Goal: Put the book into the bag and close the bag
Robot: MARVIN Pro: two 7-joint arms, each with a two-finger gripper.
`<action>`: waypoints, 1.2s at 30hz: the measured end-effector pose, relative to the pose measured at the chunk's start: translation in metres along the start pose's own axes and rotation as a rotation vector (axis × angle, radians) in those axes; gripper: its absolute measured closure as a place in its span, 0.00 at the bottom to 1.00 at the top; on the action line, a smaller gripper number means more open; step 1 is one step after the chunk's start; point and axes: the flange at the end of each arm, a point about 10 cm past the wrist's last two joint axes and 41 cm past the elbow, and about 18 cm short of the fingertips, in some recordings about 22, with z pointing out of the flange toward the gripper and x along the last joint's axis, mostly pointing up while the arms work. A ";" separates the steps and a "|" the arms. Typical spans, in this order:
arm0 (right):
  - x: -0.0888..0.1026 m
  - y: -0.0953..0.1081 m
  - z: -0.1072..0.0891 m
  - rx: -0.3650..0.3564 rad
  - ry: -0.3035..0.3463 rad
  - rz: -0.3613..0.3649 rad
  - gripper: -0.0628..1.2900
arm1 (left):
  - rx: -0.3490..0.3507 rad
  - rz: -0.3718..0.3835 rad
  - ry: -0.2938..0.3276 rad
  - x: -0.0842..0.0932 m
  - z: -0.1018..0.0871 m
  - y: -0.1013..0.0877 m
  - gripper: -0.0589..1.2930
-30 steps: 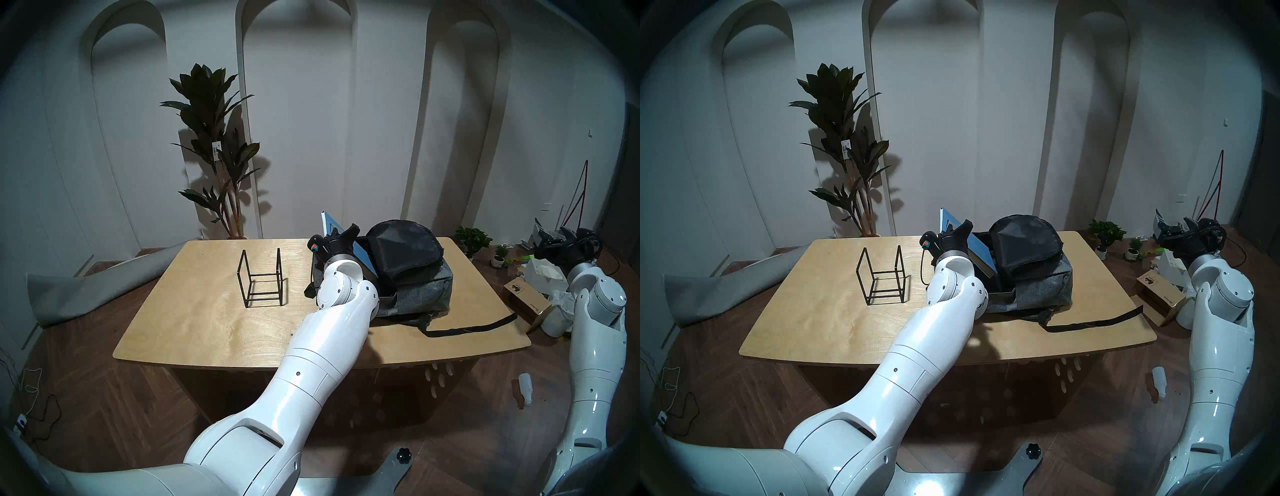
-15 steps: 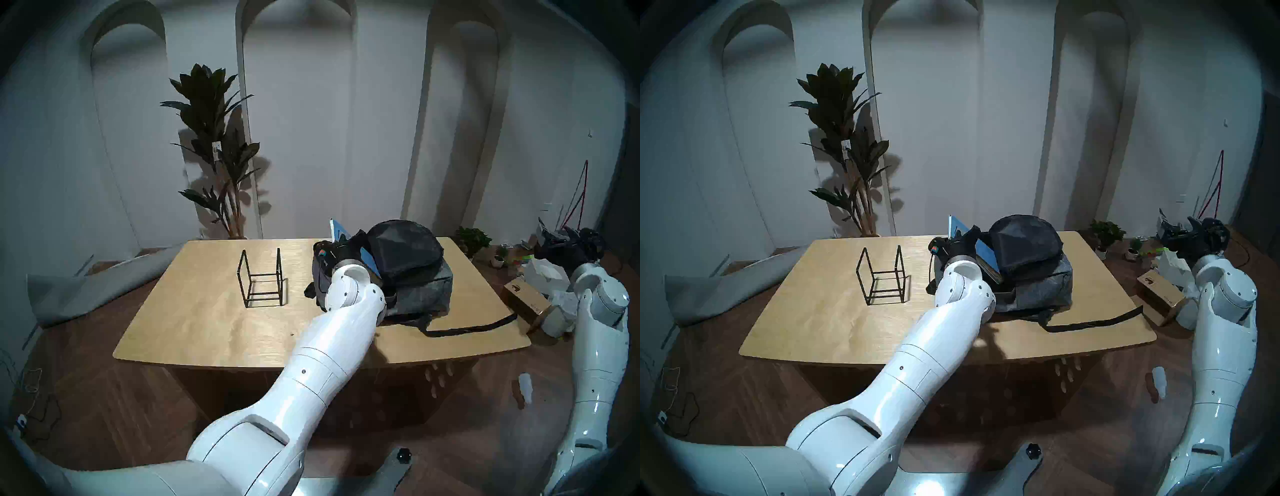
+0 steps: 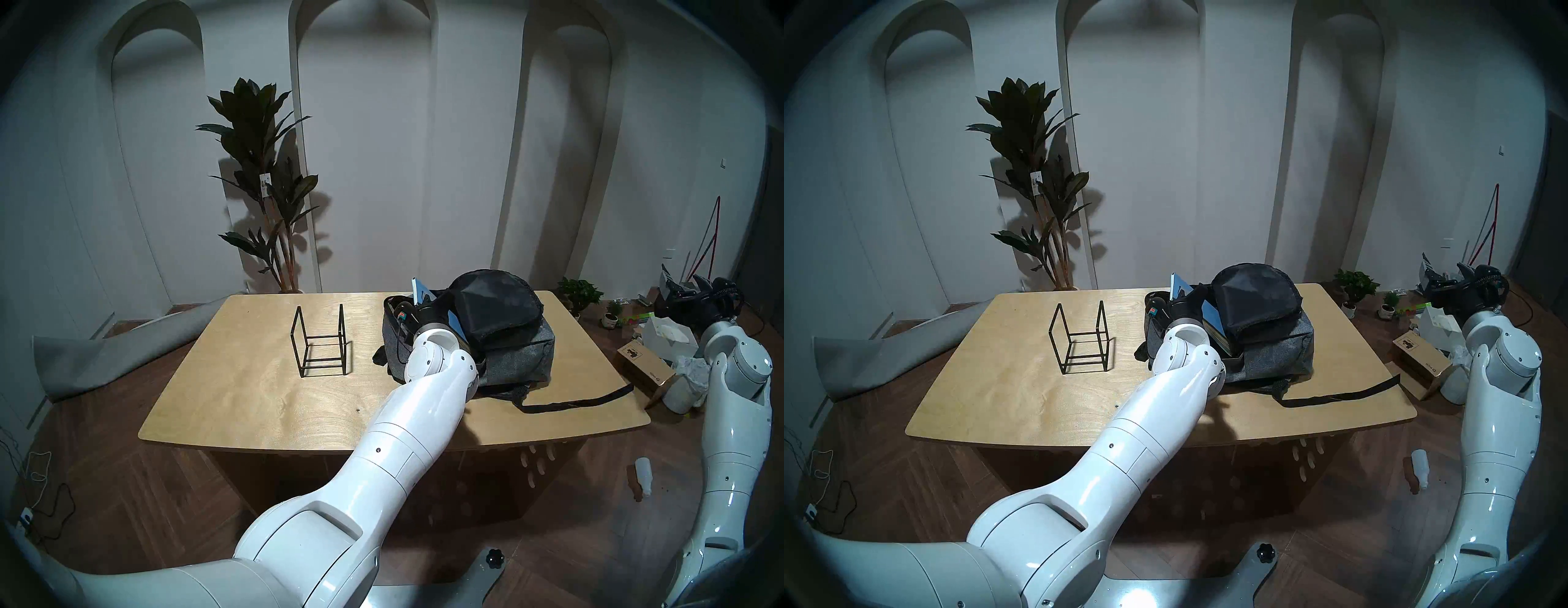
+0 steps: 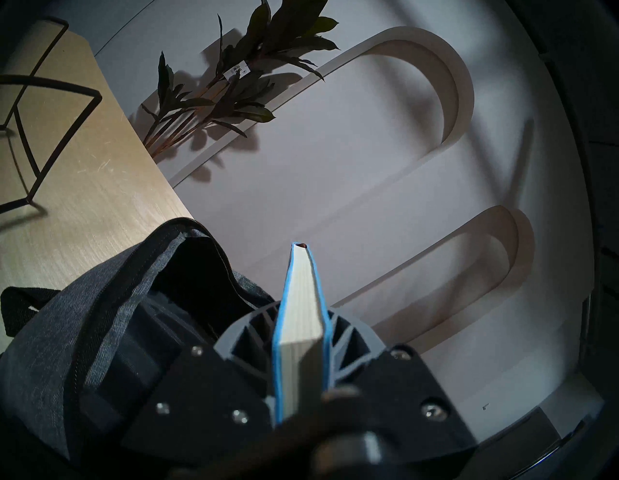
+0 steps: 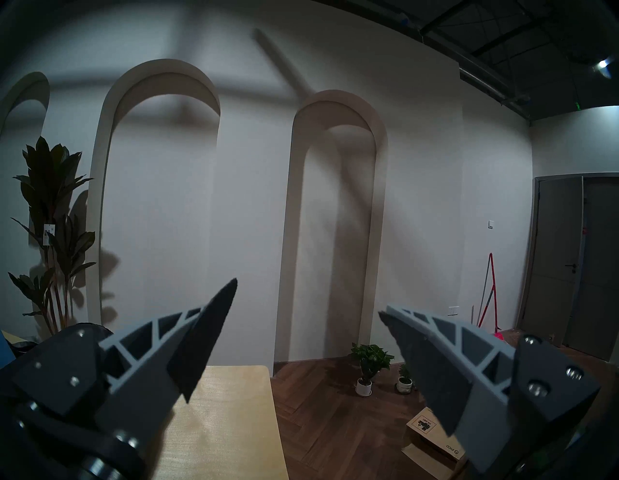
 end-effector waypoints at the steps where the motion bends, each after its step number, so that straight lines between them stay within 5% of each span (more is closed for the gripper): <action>1: 0.000 0.000 0.000 -0.001 0.001 -0.001 0.03 | 0.000 -0.003 -0.004 -0.001 0.000 0.001 0.84; 16: 0.005 0.001 0.002 -0.008 0.024 -0.009 0.03 | 0.039 -0.046 -0.075 -0.020 0.002 0.002 0.84; 36: 0.008 -0.011 0.012 0.001 0.038 -0.012 0.03 | 0.109 -0.095 -0.135 -0.020 0.011 -0.002 0.84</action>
